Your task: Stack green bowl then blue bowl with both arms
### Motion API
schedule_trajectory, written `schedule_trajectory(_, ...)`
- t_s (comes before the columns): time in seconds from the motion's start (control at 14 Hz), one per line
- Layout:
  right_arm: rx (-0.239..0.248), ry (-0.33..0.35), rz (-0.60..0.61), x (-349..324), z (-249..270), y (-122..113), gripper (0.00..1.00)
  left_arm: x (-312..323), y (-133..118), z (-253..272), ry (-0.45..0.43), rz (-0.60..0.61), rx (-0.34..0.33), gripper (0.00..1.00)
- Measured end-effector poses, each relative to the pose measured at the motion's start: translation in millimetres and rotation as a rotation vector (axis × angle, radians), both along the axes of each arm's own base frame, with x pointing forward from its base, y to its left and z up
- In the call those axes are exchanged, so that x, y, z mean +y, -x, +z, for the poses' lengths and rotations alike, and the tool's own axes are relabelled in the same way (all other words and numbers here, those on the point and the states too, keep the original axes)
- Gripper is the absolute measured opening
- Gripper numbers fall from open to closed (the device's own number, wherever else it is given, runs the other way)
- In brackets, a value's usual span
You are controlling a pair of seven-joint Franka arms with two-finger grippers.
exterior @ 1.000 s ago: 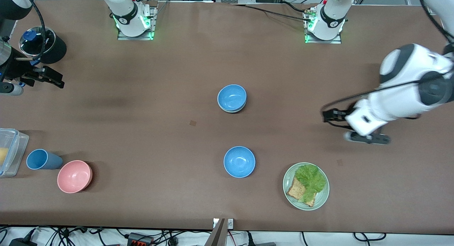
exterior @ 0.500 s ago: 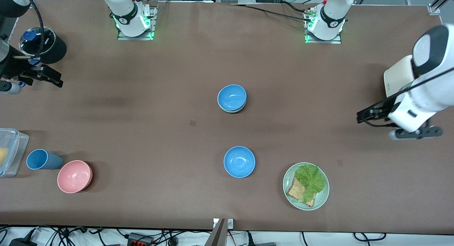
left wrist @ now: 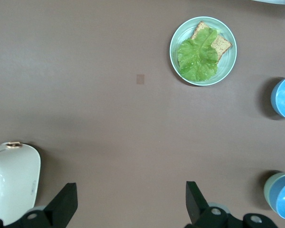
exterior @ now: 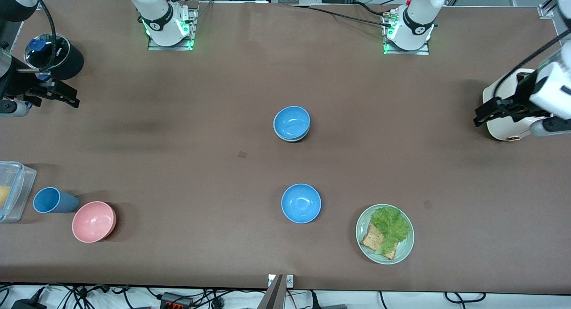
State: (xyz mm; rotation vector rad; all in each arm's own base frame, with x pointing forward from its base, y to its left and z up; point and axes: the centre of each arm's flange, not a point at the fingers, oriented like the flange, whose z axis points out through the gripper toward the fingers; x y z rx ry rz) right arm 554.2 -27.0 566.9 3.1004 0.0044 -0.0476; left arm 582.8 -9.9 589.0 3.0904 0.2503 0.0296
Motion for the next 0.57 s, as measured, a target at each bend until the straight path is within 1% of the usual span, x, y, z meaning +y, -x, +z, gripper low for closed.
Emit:
schedule_trajectory(0.14, -0.001, 0.0, 0.0, 0, 1, 0, 1.0, 9, 1, -10, 0.011, -0.018, 0.024, 1.0)
schedule_trajectory(0.57, -0.003, 0.0, -0.014, 0, 2, 1, 1.0, 5, 3, -15, 0.012, -0.034, 0.053, 1.0)
